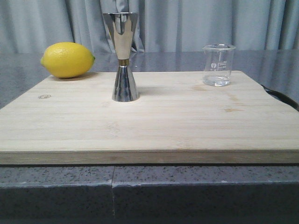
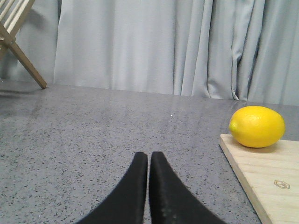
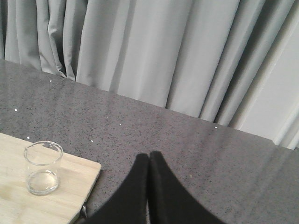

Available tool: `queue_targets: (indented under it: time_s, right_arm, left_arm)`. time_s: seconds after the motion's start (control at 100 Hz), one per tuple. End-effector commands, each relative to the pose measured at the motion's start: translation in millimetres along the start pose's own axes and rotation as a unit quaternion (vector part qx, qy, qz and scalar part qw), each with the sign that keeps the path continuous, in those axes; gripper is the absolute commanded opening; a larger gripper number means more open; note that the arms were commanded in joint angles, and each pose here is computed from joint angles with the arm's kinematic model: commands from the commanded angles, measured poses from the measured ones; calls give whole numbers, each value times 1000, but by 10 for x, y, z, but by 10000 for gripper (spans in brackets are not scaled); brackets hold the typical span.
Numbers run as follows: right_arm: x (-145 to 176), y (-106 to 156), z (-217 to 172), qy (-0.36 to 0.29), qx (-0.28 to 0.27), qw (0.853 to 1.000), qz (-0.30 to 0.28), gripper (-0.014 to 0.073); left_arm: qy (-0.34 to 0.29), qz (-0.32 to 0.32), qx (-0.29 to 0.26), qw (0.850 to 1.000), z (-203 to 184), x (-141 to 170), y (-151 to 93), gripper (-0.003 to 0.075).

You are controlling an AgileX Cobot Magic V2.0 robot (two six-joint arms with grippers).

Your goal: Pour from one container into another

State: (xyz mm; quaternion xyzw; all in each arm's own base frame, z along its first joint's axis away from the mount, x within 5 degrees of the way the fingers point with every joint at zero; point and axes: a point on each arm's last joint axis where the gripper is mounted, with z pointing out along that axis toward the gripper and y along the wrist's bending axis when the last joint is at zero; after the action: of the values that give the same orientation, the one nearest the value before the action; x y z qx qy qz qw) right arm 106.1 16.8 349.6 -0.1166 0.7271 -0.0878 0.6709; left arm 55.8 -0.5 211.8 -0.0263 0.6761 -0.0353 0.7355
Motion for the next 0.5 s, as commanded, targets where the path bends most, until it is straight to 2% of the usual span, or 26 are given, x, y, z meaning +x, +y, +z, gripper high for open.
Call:
queue_targets:
  time_s: [0.0, 0.24, 0.32, 0.49]
  right_arm:
    - [-102, -12, -12, -24, -5, 1000, -3, -71]
    - [-102, -20, -10, -25, -2, 1000, -2, -71]
    - [-124, -24, -7, -35, -6, 999, 24, -71]
    - [-130, -26, 42, -37, 1, 999, 35, -71]
  left_arm:
    - [-46, -4, 13, 999, -22, -63, -18, -19]
    - [-46, -4, 13, 999, -22, -63, -18, -19]
    - [-46, -4, 13, 999, -22, -63, -18, -19]
    - [-46, -4, 12, 999, -22, -63, -17, -19]
